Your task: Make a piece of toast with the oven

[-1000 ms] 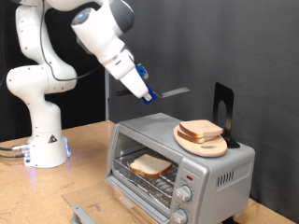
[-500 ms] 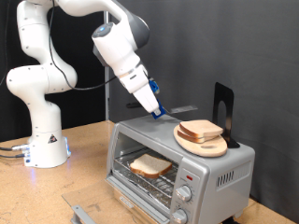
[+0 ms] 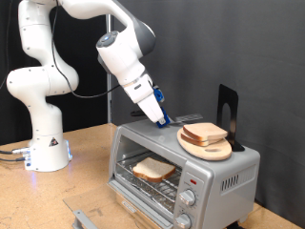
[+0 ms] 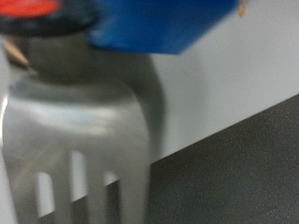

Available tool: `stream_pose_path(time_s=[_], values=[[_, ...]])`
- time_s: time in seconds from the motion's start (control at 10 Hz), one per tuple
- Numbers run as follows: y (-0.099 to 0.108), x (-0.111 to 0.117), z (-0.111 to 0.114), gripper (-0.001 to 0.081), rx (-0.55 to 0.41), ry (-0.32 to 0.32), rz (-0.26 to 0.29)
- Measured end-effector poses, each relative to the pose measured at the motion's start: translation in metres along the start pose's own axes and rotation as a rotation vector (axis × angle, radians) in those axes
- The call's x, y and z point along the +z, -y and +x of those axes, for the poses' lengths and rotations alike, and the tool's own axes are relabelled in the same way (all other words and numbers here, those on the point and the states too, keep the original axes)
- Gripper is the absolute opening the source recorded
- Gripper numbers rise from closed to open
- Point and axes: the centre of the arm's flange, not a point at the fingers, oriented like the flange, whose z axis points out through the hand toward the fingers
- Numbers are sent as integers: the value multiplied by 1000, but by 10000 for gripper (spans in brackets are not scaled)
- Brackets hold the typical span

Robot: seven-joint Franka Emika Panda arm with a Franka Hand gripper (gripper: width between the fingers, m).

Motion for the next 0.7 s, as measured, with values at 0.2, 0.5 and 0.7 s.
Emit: stream_pose_path(time_s=[0.2, 0.5, 0.7], values=[[-2, 1, -2, 607, 4, 5, -1], [-4, 0, -4, 682, 15, 18, 21], [-7, -12, -4, 682, 19, 18, 74]])
